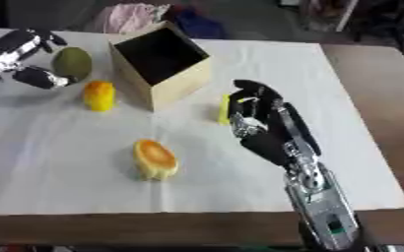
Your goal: Pick up objects on the table and place them in the box.
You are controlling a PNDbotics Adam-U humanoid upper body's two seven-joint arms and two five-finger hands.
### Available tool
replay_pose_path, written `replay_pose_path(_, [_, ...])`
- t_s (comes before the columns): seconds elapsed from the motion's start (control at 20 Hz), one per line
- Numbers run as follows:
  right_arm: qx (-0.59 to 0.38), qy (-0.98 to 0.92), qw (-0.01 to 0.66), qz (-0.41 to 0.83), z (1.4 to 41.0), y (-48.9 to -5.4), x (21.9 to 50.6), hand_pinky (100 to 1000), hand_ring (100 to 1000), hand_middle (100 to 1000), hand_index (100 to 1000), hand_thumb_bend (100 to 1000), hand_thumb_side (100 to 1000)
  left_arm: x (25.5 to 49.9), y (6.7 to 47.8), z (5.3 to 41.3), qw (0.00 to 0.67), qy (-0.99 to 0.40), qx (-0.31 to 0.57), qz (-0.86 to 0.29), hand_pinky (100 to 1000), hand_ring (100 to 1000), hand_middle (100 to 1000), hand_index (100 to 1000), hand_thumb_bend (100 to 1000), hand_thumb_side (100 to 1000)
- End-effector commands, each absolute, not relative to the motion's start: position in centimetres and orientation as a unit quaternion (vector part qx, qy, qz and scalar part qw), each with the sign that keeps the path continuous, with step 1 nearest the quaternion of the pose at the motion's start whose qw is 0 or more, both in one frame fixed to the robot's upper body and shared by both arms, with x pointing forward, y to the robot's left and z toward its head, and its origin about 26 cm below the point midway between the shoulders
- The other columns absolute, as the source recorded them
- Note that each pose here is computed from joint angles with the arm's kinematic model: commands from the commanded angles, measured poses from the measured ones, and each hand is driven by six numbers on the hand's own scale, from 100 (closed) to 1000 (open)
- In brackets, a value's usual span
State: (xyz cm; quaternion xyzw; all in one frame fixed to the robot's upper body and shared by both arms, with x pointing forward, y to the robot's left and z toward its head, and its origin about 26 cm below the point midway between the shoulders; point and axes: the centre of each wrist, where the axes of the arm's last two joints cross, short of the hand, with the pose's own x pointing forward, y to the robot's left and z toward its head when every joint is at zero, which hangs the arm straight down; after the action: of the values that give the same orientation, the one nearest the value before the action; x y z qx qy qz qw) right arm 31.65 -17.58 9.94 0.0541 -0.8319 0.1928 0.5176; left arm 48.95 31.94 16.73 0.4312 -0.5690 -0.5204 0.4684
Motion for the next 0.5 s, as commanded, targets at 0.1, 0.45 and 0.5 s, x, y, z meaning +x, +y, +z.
replay_pose_path(0.1, [0.06,-0.836,0.51,0.194,10.4,-17.4,31.7,645,611,650,824,100,342,49.3,32.3,17.7,0.458,-0.561,0.472,-0.503,835,751,804,861,544,297])
replay_pose_path(0.45, [0.062,-0.836,0.509,0.195,10.4,-17.3,31.7,645,611,650,824,100,342,49.2,32.5,16.4,0.47,-0.537,0.49,-0.501,816,733,806,877,549,272])
replay_pose_path(0.5, [0.063,-0.836,0.509,0.195,10.4,-17.3,31.7,645,611,650,824,100,342,49.2,32.5,16.3,0.468,-0.539,0.494,-0.496,811,725,798,872,549,262])
